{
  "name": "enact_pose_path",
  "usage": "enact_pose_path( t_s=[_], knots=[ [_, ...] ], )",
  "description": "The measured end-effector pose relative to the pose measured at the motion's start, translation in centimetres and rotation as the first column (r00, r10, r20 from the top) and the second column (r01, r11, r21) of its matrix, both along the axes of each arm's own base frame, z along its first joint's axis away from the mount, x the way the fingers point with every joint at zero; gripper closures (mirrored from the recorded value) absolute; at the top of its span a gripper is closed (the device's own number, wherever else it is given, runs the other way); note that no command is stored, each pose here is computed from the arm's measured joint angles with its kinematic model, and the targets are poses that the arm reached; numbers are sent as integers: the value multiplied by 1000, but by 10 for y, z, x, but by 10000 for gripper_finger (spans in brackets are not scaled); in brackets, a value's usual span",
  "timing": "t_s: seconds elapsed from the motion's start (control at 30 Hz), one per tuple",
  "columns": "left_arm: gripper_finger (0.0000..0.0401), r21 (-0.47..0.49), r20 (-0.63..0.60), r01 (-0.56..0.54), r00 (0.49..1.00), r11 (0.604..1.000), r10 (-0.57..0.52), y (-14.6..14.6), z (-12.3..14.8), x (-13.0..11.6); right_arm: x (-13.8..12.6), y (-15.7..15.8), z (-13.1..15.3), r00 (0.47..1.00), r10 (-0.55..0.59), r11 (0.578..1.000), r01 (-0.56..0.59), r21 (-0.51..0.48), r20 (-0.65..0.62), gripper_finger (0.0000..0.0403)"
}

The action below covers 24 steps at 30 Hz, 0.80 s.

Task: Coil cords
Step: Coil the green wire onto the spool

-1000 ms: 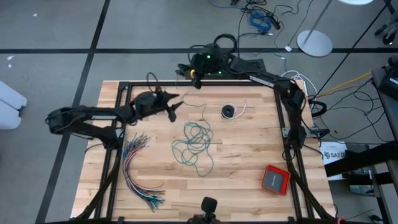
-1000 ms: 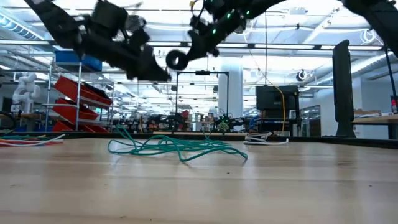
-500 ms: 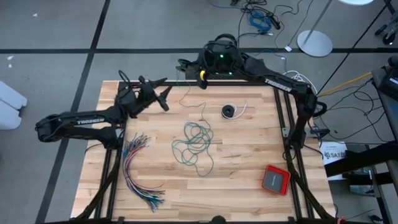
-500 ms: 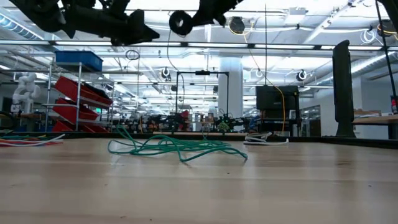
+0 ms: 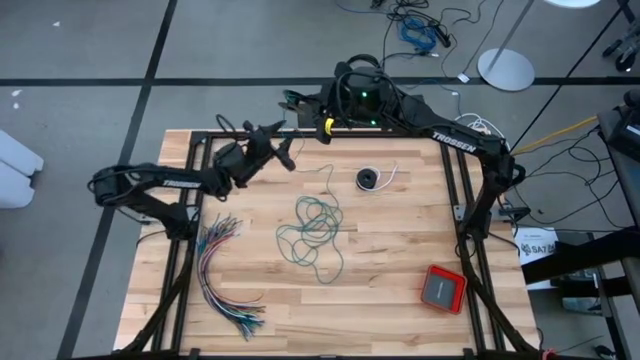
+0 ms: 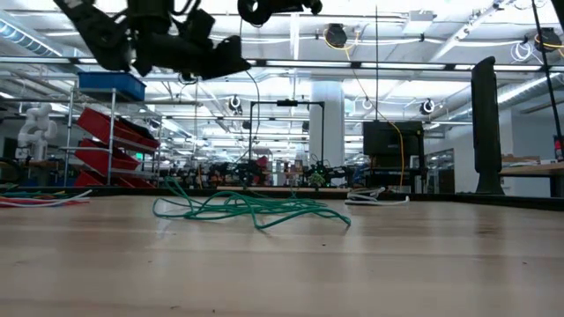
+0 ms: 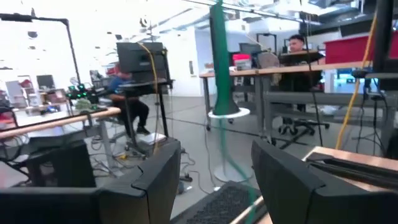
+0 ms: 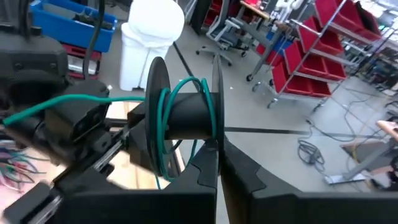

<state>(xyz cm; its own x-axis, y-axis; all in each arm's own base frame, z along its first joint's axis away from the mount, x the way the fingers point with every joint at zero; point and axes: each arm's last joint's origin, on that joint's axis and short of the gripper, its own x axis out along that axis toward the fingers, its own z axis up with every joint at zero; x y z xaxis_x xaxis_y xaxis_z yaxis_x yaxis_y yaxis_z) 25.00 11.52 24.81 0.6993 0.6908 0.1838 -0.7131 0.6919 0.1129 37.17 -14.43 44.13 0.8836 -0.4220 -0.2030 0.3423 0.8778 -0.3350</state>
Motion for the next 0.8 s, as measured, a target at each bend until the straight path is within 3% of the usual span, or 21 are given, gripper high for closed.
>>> enact_pose_path(
  t_s=[0.2,0.37,0.53,0.8],
  knots=[
    [196,-16,25,0,1000,1000,0,4,-1,16,-4,1,4,1000,-21,999,21,-26,-4,403],
    [196,-32,4,-68,998,997,68,6,-3,16,-11,3,10,999,-33,998,32,-51,-5,403],
    [196,-31,27,-59,998,998,60,6,-1,15,-18,5,18,999,-42,997,43,-66,5,403],
    [196,2,134,124,983,992,-123,2,12,20,-15,9,18,999,-31,997,32,-66,19,403]
  ],
)
